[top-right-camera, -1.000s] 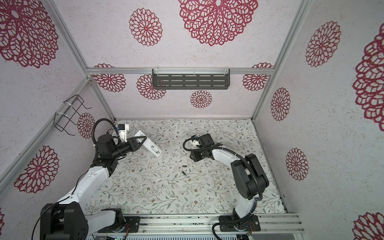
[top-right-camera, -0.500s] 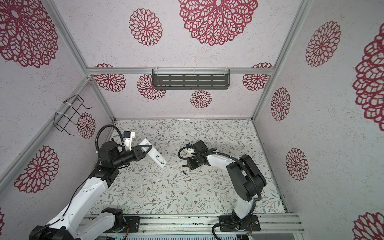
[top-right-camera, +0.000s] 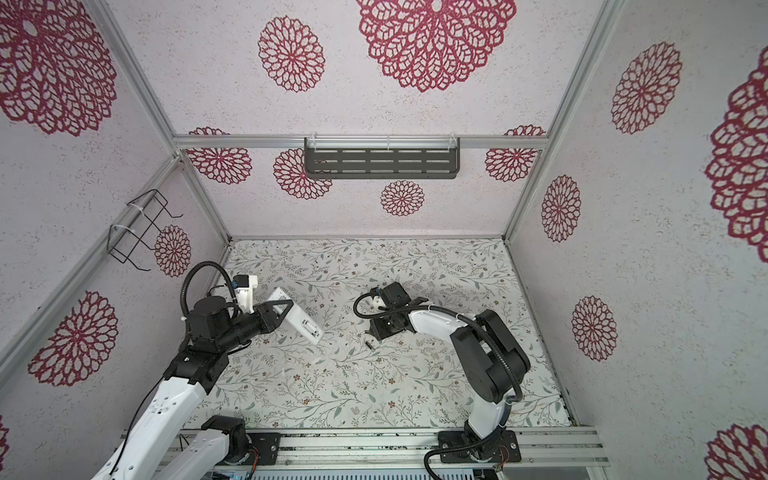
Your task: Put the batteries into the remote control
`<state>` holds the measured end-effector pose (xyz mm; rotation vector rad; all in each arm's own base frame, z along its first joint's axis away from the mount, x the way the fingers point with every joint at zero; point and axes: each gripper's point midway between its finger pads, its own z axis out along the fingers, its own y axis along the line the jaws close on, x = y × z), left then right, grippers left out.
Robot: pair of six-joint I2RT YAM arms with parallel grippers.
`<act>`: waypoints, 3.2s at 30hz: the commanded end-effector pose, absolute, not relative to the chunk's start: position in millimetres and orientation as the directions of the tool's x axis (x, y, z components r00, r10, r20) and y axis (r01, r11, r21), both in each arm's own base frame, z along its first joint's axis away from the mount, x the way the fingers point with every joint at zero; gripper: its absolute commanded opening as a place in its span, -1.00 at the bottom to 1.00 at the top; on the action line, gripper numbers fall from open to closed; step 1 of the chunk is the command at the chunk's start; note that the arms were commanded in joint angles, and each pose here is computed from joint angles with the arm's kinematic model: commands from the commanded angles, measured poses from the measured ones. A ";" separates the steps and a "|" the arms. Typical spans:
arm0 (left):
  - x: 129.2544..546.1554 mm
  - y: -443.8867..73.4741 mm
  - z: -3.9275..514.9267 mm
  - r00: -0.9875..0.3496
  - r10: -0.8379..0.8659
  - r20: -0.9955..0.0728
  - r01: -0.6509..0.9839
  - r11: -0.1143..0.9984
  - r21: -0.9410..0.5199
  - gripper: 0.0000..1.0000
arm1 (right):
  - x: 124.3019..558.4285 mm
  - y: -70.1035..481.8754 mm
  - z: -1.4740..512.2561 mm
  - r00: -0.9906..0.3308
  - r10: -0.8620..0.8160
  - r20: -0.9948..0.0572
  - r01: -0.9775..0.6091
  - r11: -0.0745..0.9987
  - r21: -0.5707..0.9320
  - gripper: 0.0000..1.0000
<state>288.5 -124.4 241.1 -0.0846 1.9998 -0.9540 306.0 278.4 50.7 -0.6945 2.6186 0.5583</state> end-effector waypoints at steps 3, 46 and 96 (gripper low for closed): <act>284.1 -124.0 239.6 -0.596 -0.413 -0.689 0.284 0.693 -0.662 -0.81 | 293.2 280.4 62.4 -0.793 -0.411 -0.451 -0.554 0.794 0.250 -0.10; 285.2 -125.9 241.9 -0.589 -0.415 -0.693 0.303 0.682 -0.666 -0.80 | 254.8 293.9 35.9 -0.676 -0.632 -0.378 -0.697 0.716 0.049 -0.41; 289.1 -126.8 240.8 -0.598 -0.409 -0.689 0.301 0.682 -0.666 -0.80 | 241.0 284.3 24.5 -0.662 -0.663 -0.350 -0.716 0.697 0.034 -0.60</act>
